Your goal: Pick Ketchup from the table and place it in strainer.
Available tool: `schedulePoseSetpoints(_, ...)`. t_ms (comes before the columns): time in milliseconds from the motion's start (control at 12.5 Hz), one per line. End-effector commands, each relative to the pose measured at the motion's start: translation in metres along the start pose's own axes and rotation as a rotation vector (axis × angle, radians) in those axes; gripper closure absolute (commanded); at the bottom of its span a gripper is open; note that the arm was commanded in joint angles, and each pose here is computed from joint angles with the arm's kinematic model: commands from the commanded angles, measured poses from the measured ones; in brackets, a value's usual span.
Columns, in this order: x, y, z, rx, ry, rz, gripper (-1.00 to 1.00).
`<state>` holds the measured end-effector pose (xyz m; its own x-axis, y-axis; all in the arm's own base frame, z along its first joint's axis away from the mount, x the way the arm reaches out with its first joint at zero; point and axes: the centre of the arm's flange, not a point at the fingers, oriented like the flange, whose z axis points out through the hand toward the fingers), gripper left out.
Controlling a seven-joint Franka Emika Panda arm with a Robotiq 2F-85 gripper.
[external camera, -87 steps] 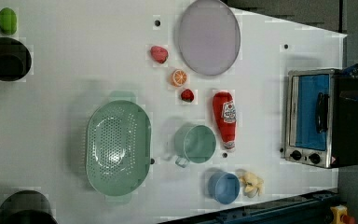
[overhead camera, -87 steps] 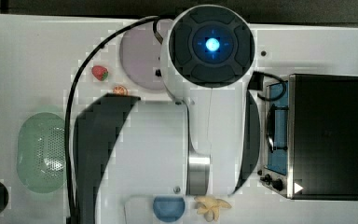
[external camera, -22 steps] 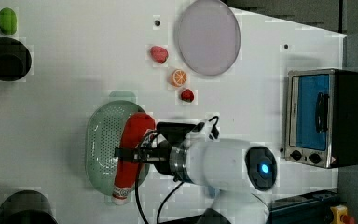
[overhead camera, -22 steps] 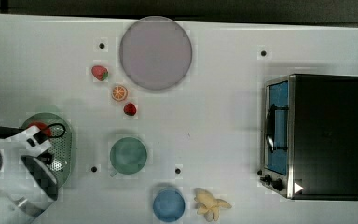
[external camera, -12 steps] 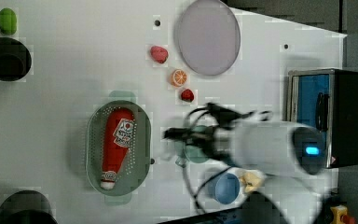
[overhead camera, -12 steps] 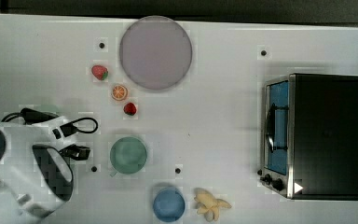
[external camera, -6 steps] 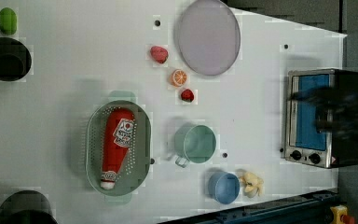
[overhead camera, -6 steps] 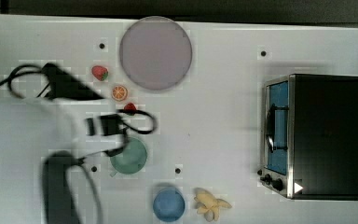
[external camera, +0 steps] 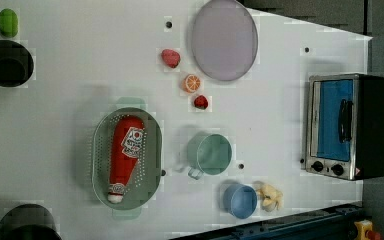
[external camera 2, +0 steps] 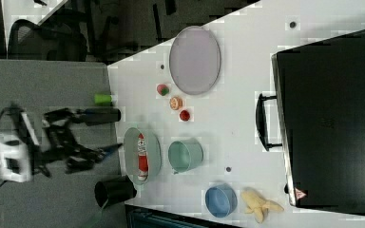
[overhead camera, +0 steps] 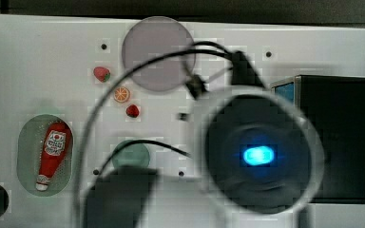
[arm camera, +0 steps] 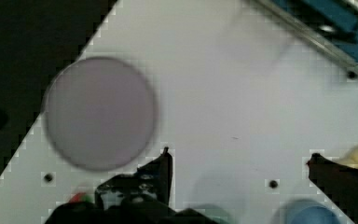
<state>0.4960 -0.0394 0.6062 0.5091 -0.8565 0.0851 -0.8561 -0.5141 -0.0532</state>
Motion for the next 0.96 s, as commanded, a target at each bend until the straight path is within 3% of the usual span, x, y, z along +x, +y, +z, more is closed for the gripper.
schedulePoseSetpoints(80,0.006,0.009,0.015,-0.034,-0.041,-0.056,-1.00)
schedulePoseSetpoints(400,-0.010,-0.004,0.016,-0.038,-0.045,-0.079,-1.00)
schedulePoseSetpoints(640,-0.024,-0.004,0.021,-0.081,-0.100,-0.094,-1.00)
schedulePoseSetpoints(960,-0.026,-0.007,0.021,-0.074,-0.093,-0.100,-1.00)
